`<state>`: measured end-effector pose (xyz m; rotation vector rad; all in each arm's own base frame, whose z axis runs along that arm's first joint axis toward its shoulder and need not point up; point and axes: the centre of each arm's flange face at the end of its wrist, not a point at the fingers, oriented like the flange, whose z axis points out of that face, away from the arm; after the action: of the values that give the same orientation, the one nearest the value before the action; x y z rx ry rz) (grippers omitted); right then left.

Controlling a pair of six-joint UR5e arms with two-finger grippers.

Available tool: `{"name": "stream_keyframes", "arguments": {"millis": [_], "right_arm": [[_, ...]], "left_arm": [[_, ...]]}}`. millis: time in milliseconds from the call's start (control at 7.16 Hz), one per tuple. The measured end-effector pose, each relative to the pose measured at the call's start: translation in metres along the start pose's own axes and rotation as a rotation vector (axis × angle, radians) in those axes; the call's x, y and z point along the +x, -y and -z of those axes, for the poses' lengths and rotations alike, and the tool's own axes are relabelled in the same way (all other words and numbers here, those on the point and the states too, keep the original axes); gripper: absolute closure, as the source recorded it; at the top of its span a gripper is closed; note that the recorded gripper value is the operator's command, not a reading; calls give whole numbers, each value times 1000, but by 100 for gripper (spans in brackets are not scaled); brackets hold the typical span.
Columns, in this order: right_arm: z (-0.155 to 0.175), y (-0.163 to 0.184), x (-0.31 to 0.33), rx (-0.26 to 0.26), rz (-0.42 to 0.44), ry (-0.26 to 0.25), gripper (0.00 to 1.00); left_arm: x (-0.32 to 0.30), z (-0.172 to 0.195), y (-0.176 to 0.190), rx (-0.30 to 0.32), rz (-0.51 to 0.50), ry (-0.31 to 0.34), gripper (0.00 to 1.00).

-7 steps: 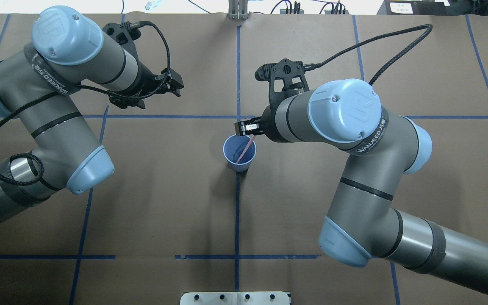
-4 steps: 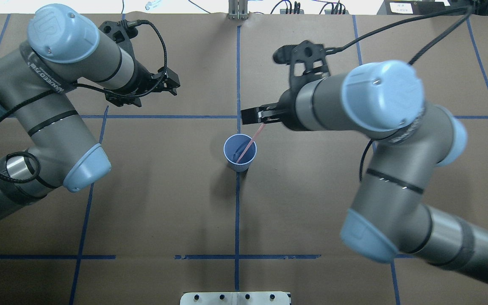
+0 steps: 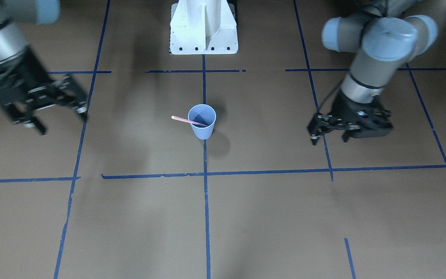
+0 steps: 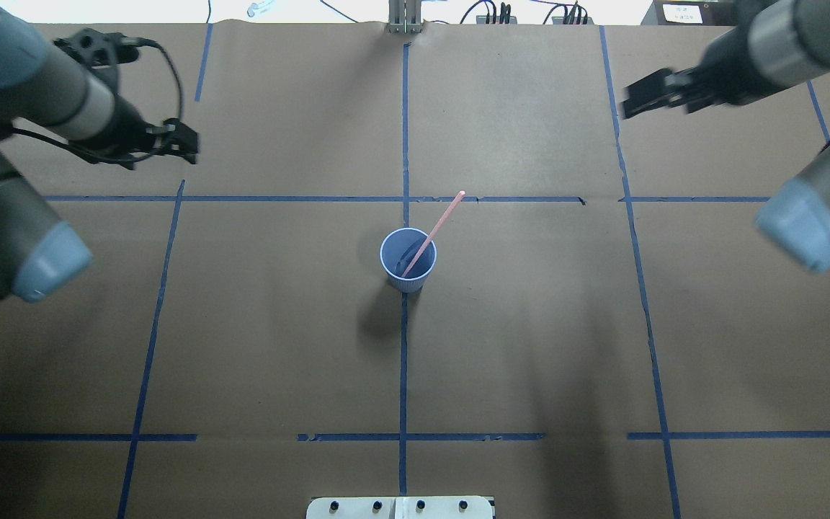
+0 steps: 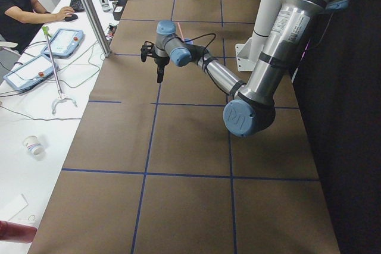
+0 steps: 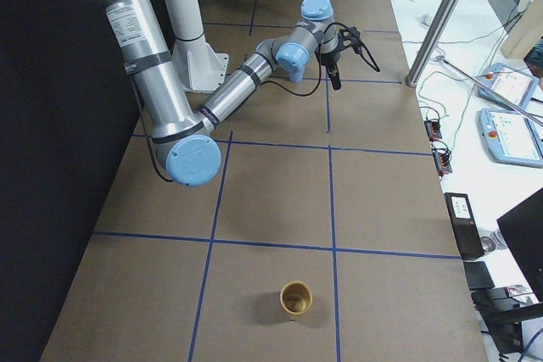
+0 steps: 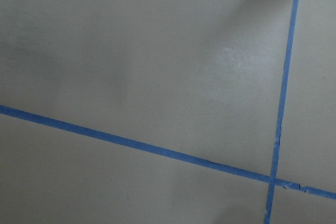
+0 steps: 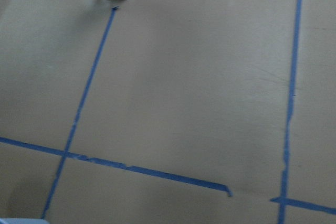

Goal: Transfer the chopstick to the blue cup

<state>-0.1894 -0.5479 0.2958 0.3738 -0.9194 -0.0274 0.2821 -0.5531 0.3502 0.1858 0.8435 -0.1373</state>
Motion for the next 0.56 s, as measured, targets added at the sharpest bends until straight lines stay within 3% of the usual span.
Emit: {"name": "stream_keyframes", "arguments": {"millis": [279,559], "right_arm": [[-1,17,143,-78,-5,-75,0],[-1,6,287,-162,38,-92,0]], "left_arm": [[-128,32,32,-41,-137,11,0],[-261,62,61,-56,-251,-2,0]]}}
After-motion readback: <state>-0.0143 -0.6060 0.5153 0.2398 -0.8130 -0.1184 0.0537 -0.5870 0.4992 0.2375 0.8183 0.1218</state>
